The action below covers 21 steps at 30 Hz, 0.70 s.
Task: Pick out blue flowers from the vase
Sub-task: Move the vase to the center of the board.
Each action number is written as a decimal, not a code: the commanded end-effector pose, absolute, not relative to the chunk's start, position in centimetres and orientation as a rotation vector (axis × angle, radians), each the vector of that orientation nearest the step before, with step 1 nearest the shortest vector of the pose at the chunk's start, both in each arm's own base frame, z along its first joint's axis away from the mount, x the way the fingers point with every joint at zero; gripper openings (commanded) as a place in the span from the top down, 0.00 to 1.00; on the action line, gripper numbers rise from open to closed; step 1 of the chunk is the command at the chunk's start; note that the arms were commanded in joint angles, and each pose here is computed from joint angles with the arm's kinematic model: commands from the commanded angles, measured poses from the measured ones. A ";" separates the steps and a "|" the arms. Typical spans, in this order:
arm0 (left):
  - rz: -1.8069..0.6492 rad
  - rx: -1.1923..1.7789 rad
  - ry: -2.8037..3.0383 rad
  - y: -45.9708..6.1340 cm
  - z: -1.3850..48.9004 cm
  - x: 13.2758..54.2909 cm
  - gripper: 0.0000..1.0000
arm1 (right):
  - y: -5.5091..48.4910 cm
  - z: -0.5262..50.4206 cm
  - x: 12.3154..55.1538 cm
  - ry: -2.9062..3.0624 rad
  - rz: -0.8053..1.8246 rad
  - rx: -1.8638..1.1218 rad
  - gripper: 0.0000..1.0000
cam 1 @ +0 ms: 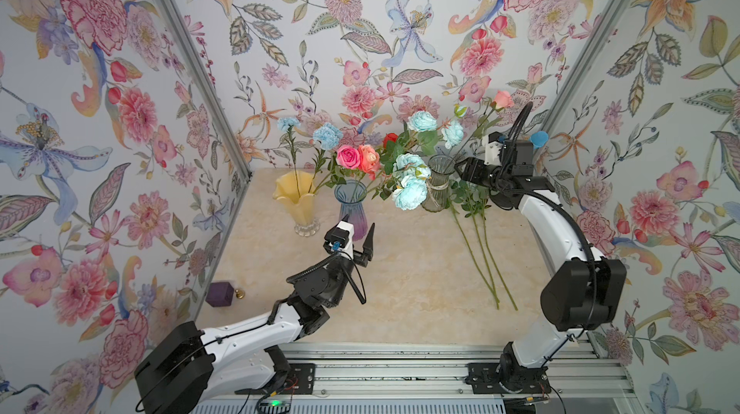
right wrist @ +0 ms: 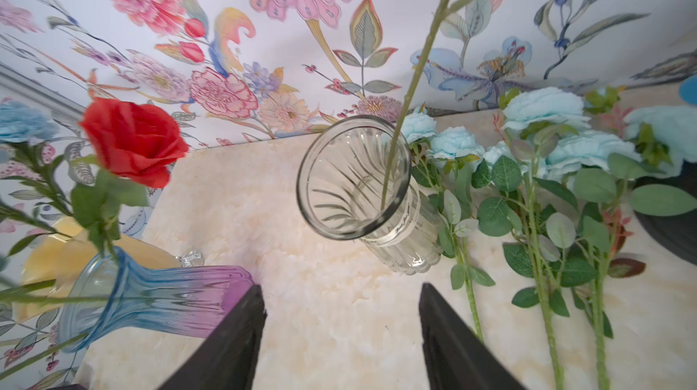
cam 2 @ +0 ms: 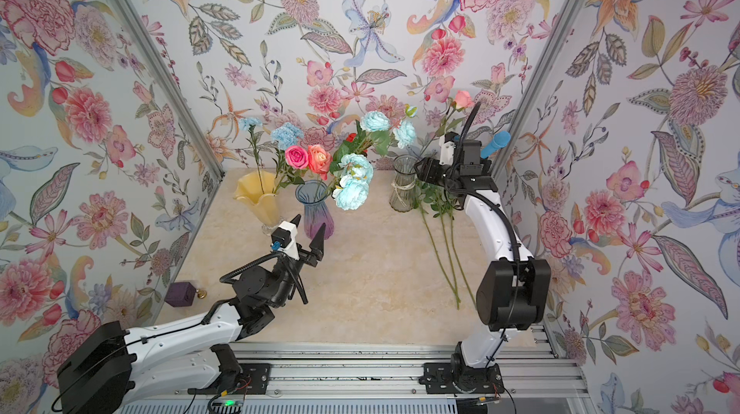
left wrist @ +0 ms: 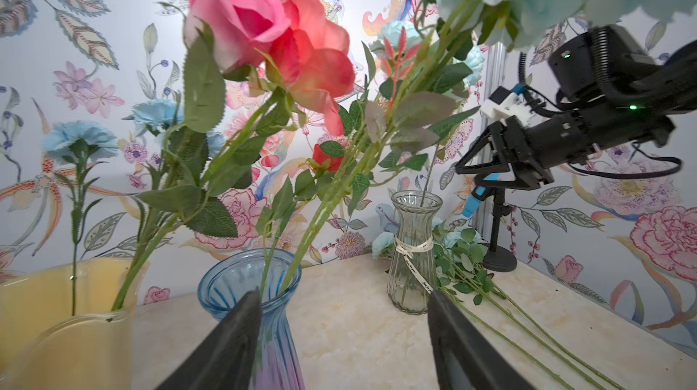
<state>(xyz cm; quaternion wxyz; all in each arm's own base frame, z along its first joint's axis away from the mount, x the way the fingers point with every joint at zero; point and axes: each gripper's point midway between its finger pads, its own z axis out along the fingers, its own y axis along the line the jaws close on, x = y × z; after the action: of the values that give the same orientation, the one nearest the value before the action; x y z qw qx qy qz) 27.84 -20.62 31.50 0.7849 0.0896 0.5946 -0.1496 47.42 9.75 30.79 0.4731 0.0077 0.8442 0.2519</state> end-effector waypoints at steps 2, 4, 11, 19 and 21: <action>-0.256 -0.027 1.244 -15.1 32.2 27.7 0.29 | 10.2 32.5 42.2 1.949 0.638 -0.040 0.31; -0.237 -0.076 1.268 -13.6 31.6 28.1 0.29 | 11.3 33.1 39.6 1.895 0.661 -0.086 0.31; -0.362 -0.150 1.377 -10.5 30.7 31.6 0.29 | 18.3 29.6 33.1 1.713 0.756 -0.186 0.42; -0.426 -0.051 1.589 -13.9 30.1 36.7 0.34 | 22.1 24.6 34.6 1.775 0.643 -0.322 0.30; -0.438 -0.030 1.635 -15.0 29.6 37.9 0.35 | 21.7 24.4 34.7 1.787 0.664 -0.315 0.30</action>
<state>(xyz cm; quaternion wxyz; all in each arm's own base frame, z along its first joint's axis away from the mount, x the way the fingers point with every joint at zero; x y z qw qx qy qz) 36.87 -13.07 31.62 0.7118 -0.0339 0.6817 -0.1655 33.28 22.12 20.36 0.5127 -0.1389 0.7991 0.2817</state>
